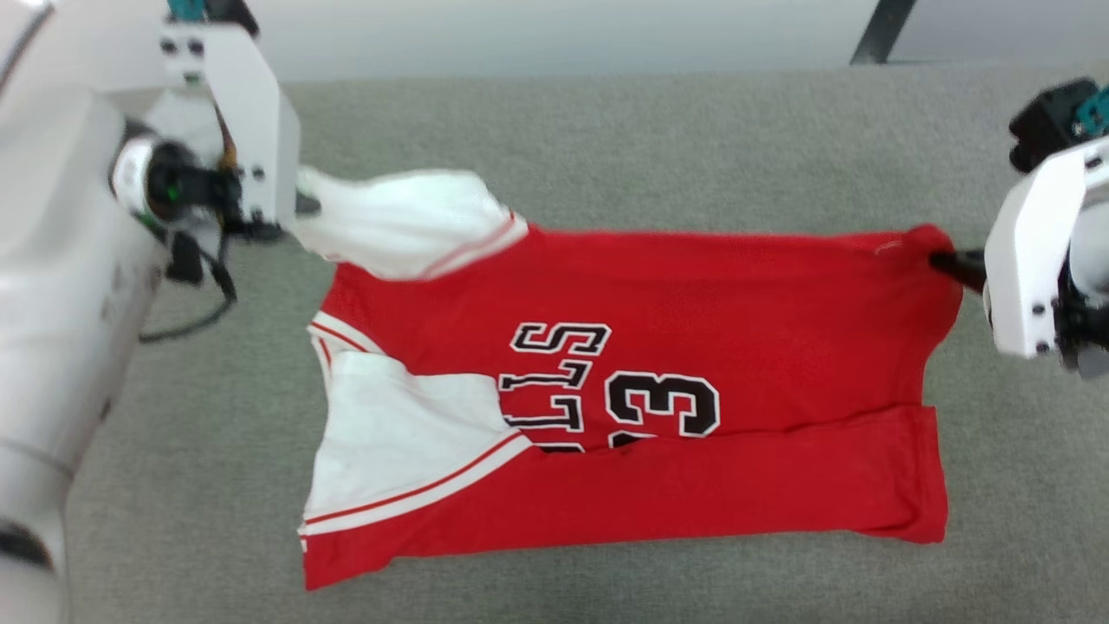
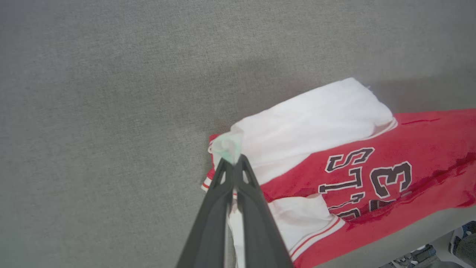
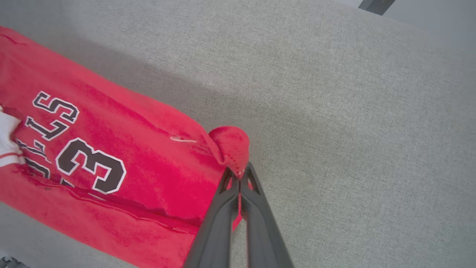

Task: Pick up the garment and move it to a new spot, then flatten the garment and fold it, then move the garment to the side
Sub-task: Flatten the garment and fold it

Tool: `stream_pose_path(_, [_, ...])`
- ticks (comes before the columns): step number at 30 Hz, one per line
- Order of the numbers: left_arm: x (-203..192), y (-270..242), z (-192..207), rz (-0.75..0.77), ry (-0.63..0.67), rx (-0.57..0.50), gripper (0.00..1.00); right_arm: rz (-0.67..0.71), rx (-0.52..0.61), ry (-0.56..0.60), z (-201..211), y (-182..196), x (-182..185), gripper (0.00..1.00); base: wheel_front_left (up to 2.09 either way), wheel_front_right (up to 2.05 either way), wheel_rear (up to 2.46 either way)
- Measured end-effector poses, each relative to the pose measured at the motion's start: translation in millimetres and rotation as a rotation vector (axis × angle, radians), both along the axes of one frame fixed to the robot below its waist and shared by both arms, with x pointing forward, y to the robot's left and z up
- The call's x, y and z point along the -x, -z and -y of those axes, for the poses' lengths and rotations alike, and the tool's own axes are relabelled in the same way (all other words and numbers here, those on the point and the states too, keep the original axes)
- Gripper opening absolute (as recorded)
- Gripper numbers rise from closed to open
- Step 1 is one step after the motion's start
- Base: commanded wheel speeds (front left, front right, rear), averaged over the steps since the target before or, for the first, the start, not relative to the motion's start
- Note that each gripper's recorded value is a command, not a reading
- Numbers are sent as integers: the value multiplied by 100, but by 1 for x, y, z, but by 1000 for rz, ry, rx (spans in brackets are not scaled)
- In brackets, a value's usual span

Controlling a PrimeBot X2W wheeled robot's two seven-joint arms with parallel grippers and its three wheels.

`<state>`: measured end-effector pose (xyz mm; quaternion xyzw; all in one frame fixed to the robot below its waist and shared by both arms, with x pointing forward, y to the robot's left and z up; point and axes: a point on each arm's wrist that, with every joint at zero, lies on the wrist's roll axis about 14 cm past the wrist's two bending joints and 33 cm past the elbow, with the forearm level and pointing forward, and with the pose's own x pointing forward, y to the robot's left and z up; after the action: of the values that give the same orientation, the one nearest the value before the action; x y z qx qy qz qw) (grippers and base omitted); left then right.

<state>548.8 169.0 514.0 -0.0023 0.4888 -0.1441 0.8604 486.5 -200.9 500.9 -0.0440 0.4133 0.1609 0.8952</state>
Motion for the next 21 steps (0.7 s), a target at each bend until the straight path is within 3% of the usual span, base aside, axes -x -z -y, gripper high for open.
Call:
stream_pose_path(11, [117, 39, -7, -205, -3, 3, 0, -78, -64, -89, -23, 13, 63, 0, 0, 0, 0])
stream_pose_path(21, [173, 67, 3, -340, -17, 16, 0, -215, -95, -59, -27, 48, 108, 0, 0, 0, 0])
